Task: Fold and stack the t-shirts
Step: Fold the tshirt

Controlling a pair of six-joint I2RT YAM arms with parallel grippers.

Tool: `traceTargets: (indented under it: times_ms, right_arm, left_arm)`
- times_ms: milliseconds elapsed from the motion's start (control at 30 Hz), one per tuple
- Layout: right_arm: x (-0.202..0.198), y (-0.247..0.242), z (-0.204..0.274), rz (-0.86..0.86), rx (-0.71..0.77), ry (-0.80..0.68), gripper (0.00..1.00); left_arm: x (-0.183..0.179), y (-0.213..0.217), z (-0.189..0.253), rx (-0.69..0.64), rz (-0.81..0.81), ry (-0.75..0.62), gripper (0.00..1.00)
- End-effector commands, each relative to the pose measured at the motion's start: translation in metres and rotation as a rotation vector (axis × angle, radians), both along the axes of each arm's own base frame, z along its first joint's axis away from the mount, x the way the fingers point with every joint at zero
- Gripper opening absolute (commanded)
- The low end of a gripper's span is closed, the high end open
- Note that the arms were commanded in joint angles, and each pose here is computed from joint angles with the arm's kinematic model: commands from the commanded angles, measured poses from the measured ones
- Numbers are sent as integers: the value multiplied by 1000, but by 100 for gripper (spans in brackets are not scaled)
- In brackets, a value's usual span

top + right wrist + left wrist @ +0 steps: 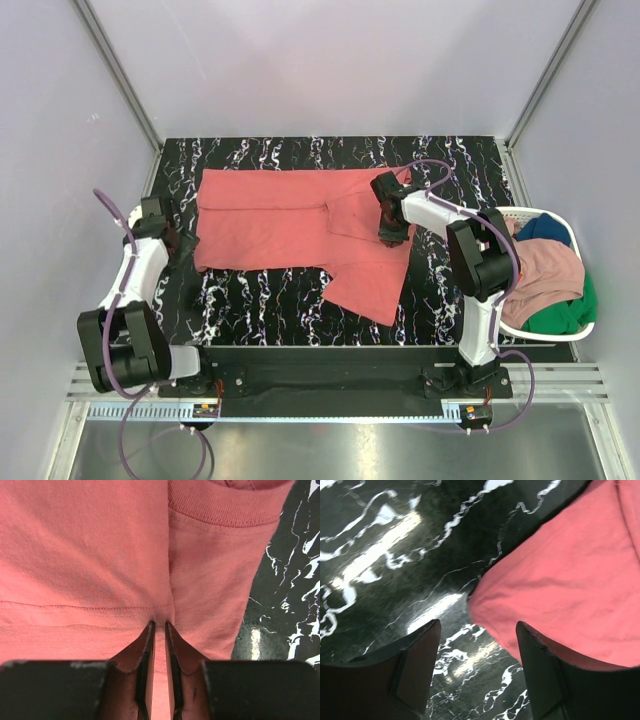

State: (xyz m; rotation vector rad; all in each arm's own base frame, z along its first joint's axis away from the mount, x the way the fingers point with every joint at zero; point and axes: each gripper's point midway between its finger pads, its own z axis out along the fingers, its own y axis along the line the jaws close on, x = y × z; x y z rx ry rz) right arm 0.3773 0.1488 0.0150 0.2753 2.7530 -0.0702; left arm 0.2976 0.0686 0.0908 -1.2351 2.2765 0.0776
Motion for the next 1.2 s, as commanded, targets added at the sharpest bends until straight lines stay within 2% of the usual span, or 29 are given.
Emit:
traceTargets:
  times_ms: [0,167,367,467,500,533,633,900,1033,1167]
  right_arm:
    - [8,-5,19,-43,-15,-81,20]
    - [3,5,45,-44,64,-108,20]
    - [-14,12,60,-55,157,-111,20]
    - [-23,15,53,-62,195,-100,20]
    - [-23,16,51,-61,199,-105,20]
    - [-26,14,45,-61,193,-92,20]
    - [-28,15,37,-53,190,-84,20]
    - [-24,16,21,-48,186,-76,20]
    - [-25,14,16,-46,173,-73,20]
    - [-26,7,12,-49,151,-75,20]
  left_arm:
    - [-10,15,10,31,92,-68,68]
    - [-19,-8,-16,-165,88,-93,67]
    - [-32,-2,-23,-214,166,-115,61]
    - [-34,-17,-24,-286,139,-135,46]
    - [-36,-20,-28,-297,130,-135,38]
    - [-36,-22,-28,-307,130,-140,24]
    - [-45,-28,-40,-335,137,-115,0]
    - [-39,-46,-70,-456,192,-114,0]
    - [-28,-44,-73,-476,226,-160,0]
    - [-20,-33,-67,-433,244,-182,0]
